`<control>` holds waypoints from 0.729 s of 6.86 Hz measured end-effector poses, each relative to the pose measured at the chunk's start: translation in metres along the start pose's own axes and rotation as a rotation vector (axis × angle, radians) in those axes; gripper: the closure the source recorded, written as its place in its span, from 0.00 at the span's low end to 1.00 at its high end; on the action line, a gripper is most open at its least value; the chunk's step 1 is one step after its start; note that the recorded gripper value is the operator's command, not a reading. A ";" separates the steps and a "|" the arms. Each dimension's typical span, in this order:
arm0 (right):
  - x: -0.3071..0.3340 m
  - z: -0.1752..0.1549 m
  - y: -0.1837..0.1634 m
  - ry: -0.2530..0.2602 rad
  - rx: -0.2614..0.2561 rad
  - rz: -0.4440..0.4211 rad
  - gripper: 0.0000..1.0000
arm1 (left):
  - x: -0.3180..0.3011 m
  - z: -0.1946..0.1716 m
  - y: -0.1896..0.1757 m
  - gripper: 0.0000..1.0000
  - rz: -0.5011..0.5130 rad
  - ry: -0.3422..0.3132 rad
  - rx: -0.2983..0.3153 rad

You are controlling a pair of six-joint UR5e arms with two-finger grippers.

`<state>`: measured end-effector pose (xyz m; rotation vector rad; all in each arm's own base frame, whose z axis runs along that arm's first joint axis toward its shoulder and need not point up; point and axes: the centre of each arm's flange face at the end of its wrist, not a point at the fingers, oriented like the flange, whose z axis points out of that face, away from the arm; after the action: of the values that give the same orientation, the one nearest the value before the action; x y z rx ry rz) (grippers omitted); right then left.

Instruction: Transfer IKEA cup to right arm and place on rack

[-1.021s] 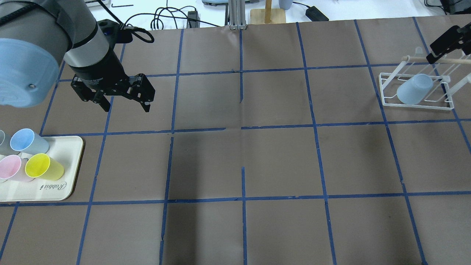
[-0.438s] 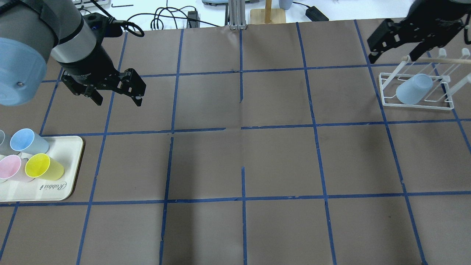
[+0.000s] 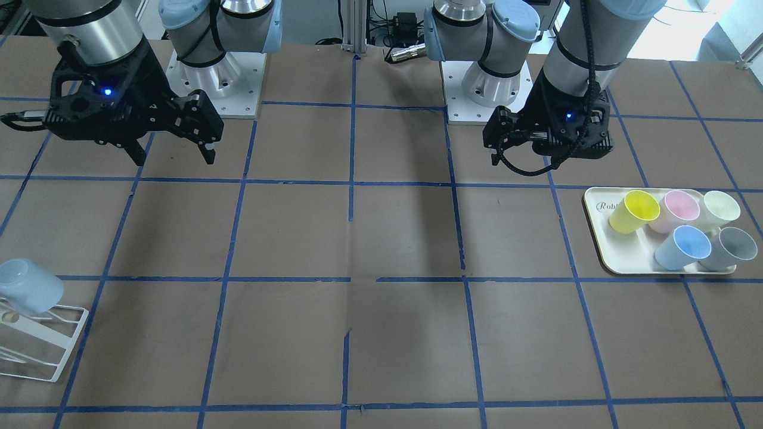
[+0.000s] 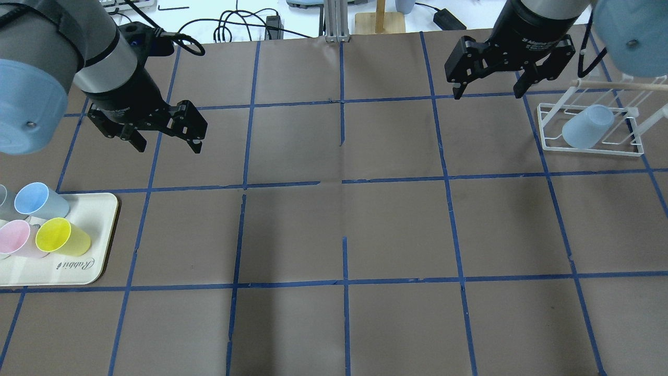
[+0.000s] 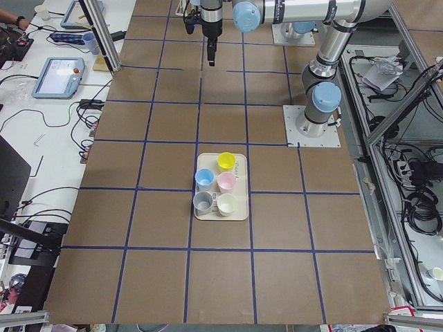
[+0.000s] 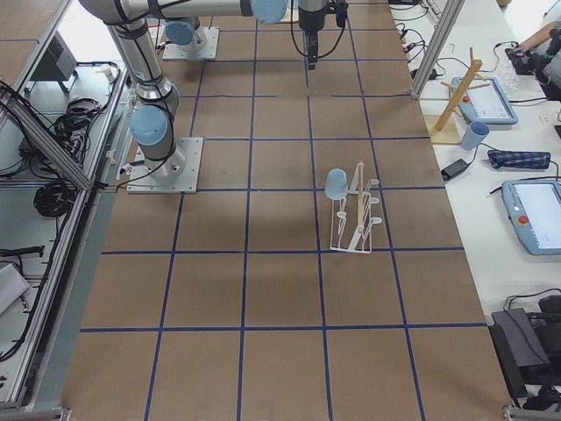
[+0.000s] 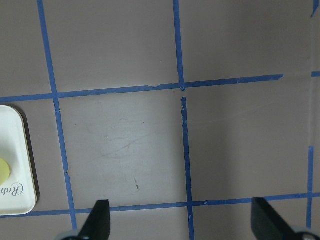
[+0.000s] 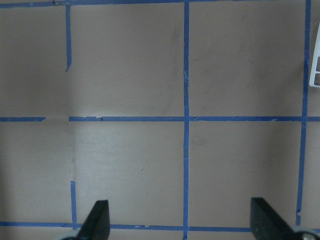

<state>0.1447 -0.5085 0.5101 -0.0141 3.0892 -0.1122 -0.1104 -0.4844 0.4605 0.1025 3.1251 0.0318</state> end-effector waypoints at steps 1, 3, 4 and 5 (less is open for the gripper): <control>-0.005 0.000 0.001 0.002 0.000 -0.002 0.00 | 0.000 0.000 0.001 0.00 0.000 -0.001 0.000; -0.006 0.000 0.001 0.004 0.002 -0.001 0.00 | 0.000 0.001 0.002 0.00 0.000 -0.004 -0.003; -0.006 0.000 0.001 0.009 0.002 0.009 0.00 | 0.000 0.001 0.002 0.00 0.000 -0.005 -0.003; -0.005 0.000 0.001 0.022 0.002 0.030 0.00 | 0.000 0.000 0.002 0.00 0.000 -0.003 -0.001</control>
<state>0.1495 -0.5072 0.5101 0.0329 3.1095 -0.1144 -0.1102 -0.4828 0.4605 0.1020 3.1220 0.0329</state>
